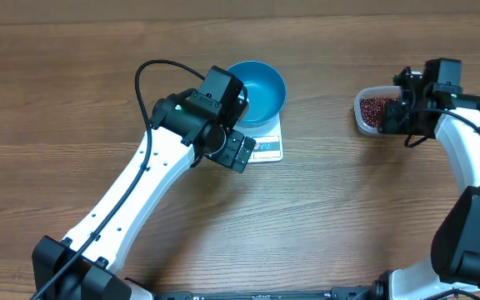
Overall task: Scoop item into bowl and weigh 150g on scale
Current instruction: 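Lower the red cup with the right gripper into the red beans, then drag the red cup through the beans with the right gripper to scoop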
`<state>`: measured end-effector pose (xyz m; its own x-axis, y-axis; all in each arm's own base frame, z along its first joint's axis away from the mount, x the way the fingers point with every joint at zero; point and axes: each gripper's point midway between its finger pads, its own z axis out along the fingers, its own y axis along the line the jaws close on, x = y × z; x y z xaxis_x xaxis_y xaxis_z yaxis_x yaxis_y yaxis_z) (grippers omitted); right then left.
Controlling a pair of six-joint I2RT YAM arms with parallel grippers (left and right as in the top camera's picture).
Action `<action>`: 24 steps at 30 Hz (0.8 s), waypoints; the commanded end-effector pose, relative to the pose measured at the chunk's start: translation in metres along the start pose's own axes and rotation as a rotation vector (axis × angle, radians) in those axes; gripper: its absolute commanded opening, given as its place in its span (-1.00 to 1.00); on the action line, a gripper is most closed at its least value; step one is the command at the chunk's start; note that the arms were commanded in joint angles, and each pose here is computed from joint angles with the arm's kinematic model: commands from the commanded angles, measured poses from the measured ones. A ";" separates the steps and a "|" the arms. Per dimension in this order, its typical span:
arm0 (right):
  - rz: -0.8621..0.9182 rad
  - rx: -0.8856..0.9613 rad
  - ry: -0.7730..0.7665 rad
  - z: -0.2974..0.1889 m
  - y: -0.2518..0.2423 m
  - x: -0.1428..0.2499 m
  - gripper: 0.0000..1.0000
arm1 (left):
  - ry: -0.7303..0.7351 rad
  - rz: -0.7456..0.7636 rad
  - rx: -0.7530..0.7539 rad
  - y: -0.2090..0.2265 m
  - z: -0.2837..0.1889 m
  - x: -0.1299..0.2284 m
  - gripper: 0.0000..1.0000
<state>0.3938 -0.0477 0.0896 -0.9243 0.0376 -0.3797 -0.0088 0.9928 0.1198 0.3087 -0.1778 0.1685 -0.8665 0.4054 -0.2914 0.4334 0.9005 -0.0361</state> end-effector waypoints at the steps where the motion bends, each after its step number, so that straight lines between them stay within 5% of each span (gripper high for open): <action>1: -0.032 -0.136 -0.007 0.002 0.018 -0.003 -0.93 | -0.017 0.017 -0.002 0.000 -0.006 -0.002 0.99; 24: 0.042 -0.220 -0.019 -0.004 0.011 -0.001 -0.93 | -0.017 0.017 -0.002 0.000 -0.006 -0.002 0.99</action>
<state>0.3890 -0.0442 0.0905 -0.9226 0.0605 -0.3811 -0.0429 0.9654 0.2571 0.3087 -0.1778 0.1685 -0.8665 0.4054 -0.2914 0.4334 0.9005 -0.0361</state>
